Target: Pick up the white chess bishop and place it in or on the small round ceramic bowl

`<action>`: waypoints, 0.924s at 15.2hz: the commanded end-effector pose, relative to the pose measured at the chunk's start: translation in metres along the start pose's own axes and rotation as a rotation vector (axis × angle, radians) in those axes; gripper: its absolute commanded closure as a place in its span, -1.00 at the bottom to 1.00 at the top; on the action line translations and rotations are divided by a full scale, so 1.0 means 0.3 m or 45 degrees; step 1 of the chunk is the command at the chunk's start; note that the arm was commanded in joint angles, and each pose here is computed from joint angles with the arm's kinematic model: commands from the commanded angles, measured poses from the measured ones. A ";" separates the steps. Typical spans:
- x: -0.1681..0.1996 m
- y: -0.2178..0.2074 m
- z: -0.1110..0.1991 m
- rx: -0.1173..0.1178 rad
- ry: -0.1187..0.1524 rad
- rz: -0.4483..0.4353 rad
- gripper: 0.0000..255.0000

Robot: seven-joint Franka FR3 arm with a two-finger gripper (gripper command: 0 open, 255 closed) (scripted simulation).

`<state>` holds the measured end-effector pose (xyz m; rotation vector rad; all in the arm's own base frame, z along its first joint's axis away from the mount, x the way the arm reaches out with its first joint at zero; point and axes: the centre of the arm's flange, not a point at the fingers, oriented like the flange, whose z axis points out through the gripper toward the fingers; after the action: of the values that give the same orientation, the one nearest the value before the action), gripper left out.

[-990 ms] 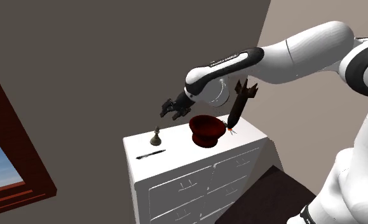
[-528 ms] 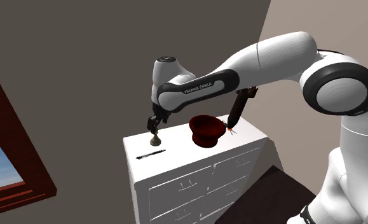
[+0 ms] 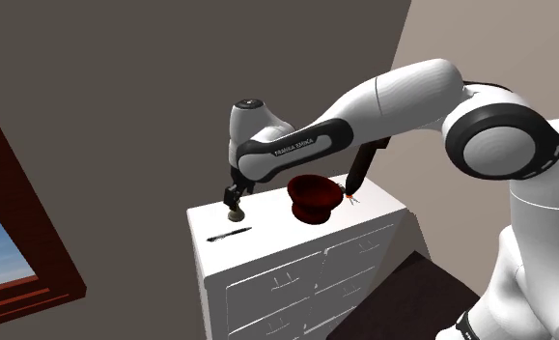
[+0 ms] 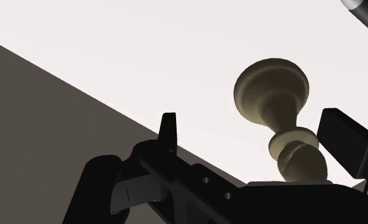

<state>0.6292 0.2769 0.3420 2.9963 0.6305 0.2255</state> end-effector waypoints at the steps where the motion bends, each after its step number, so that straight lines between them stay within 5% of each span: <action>1: 0.001 -0.001 0.002 0.000 0.000 0.000 -1.00; 5: 0.001 -0.001 0.002 0.000 0.000 0.000 -1.00; 6: 0.001 -0.001 0.002 0.000 0.000 0.000 1.00; 14: 0.014 -0.001 0.005 0.000 0.001 0.000 1.00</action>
<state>0.6331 0.2796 0.3449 2.9974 0.6317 0.2360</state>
